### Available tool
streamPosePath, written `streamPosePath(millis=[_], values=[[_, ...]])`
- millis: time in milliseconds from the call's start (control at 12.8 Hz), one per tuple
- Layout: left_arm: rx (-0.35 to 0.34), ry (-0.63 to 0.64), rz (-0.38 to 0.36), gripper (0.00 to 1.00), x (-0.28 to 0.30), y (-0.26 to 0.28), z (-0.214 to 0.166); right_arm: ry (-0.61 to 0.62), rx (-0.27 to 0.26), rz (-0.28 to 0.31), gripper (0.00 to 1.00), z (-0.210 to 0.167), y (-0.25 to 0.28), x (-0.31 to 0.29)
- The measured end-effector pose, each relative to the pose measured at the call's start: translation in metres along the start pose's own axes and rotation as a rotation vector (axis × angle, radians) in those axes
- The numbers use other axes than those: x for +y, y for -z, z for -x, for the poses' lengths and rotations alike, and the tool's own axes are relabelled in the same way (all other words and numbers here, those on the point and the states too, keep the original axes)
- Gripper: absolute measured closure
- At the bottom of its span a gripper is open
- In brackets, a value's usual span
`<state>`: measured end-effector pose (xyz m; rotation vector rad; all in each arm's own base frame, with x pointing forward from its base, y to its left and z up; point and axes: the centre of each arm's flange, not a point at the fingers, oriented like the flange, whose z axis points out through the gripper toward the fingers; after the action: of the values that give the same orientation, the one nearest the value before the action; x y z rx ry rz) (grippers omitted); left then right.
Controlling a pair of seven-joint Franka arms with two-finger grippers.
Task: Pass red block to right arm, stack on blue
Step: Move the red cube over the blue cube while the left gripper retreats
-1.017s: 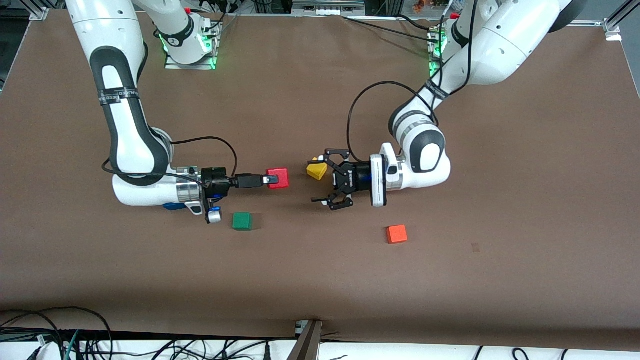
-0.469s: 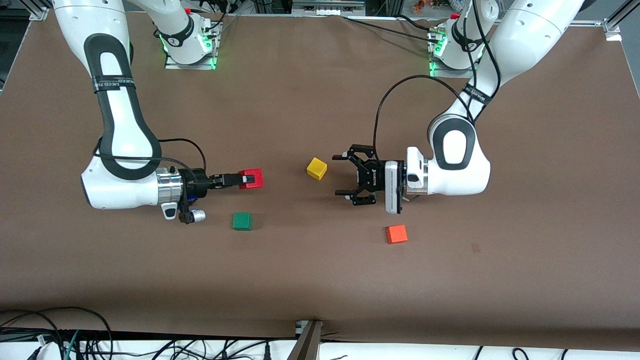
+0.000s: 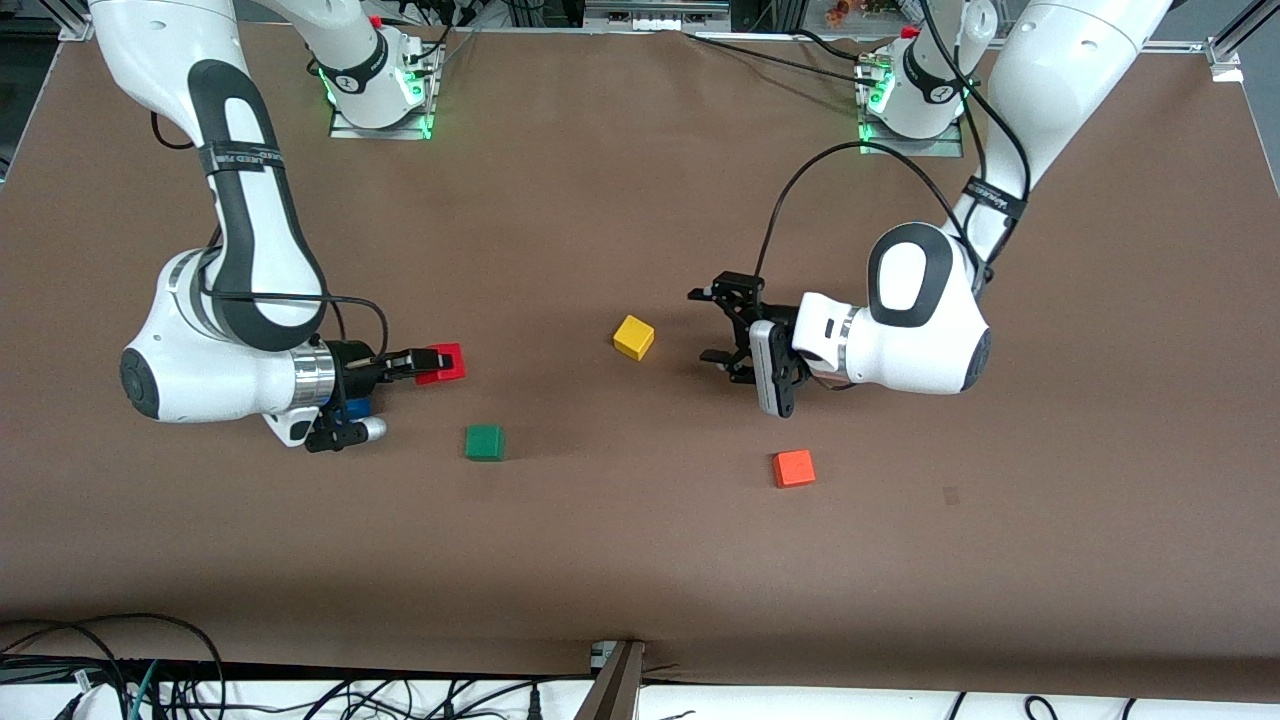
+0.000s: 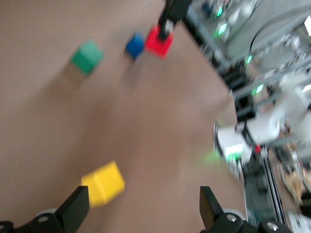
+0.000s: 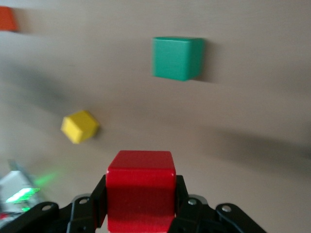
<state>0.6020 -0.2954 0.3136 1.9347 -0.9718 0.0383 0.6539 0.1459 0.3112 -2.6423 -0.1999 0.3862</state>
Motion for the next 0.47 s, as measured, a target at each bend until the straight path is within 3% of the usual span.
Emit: streamPosePath(millis=[235, 469], values=[[-0.187, 0.124, -0.028, 0.00, 0.007, 0.034, 0.020, 0.030, -0.010, 0.146, 0.45, 0.000, 0.004, 0.011], [-0.380, 0.331, -0.164, 0.00, 0.031, 0.081, 0.028, 0.049, -0.028, 0.288, 0.45, 0.002, 0.011, 0.028]])
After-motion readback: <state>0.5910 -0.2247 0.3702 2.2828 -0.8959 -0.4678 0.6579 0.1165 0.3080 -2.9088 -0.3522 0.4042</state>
